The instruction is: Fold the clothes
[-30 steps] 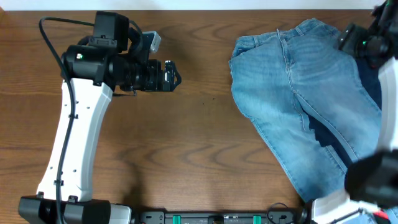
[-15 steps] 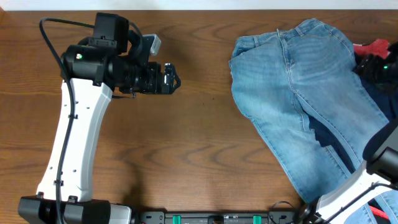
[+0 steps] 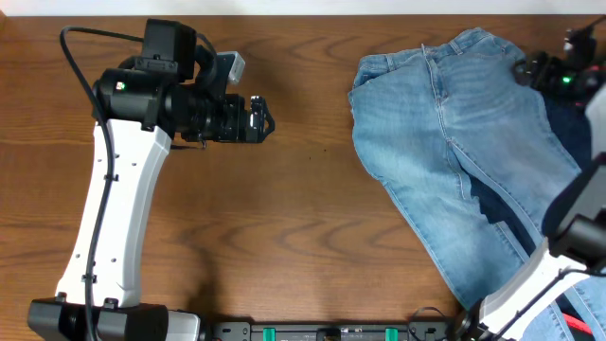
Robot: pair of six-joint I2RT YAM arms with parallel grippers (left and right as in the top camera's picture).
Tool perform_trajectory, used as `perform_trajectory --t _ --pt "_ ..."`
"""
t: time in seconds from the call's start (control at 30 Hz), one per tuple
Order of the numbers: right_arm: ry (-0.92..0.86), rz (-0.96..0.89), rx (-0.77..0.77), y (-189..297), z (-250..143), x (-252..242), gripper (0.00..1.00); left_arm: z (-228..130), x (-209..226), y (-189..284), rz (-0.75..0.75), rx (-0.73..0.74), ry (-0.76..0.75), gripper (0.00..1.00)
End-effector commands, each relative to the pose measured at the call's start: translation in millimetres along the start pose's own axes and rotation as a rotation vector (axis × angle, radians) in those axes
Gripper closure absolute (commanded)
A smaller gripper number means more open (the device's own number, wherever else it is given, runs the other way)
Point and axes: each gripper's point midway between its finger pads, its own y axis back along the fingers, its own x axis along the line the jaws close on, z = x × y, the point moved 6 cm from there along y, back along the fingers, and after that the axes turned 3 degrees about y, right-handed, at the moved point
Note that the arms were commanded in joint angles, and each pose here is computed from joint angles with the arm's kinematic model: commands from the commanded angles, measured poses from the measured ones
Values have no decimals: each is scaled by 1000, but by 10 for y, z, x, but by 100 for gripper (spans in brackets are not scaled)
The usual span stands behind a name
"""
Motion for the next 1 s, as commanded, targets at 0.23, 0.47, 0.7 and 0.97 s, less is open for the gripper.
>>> perform_trajectory --t 0.23,0.47,0.7,0.97 --pt "-1 3 -4 252 54 256 17 3 -8 59 19 -19 -18 2" --pt "40 63 23 935 -20 993 19 31 36 62 60 -36 -23 2" --pt "236 149 227 717 -610 2122 15 32 35 75 60 -41 -23 2" --pt "394 -112 296 3 -1364 2902 14 -44 -31 339 92 -117 -47 2"
